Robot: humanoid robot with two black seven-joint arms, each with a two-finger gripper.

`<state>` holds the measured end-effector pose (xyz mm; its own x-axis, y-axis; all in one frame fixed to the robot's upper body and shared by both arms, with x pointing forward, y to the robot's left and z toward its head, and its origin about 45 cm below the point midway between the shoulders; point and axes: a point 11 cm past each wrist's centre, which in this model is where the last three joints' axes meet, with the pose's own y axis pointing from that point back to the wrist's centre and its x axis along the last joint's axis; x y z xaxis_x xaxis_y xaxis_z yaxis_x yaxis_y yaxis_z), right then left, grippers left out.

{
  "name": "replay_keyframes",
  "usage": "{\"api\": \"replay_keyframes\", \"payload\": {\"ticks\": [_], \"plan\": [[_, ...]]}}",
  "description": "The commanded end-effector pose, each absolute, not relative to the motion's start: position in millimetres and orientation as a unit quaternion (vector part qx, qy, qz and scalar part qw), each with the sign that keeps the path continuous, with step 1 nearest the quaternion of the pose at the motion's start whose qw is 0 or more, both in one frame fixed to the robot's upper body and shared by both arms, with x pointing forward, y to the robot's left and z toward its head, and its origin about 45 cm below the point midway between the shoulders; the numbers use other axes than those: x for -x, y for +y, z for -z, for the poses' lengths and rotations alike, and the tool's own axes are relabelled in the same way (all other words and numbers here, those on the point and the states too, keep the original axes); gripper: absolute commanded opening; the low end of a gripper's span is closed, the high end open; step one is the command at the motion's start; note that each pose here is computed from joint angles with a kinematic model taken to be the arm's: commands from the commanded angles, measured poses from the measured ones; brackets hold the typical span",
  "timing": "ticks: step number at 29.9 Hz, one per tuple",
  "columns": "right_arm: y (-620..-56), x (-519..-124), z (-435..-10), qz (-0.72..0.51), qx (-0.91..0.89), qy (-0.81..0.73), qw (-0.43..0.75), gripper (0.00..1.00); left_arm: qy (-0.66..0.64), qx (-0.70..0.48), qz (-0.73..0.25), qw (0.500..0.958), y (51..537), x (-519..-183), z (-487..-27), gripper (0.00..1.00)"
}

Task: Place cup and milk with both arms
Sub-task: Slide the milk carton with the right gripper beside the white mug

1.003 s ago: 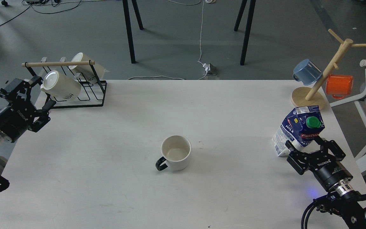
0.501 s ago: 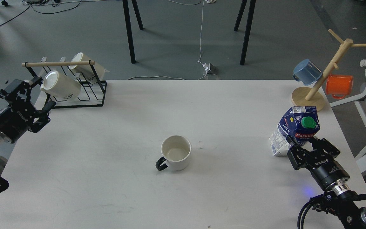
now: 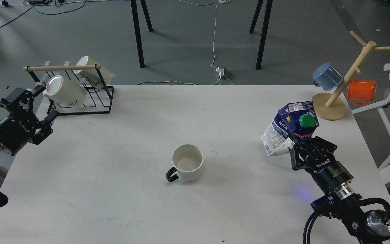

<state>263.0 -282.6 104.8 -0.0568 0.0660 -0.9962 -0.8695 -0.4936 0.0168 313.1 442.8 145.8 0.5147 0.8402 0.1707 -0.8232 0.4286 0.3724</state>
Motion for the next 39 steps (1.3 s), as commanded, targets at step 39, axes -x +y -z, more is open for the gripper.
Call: {"api": "replay_keyframes", "payload": {"ticks": [39], "plan": [[-183.7, -238.1, -63.3, -0.677, 0.603, 0.317, 0.278, 0.34, 0.029, -0.212, -0.492, 0.844, 442.9, -306.8, -139.0, 0.98]]}}
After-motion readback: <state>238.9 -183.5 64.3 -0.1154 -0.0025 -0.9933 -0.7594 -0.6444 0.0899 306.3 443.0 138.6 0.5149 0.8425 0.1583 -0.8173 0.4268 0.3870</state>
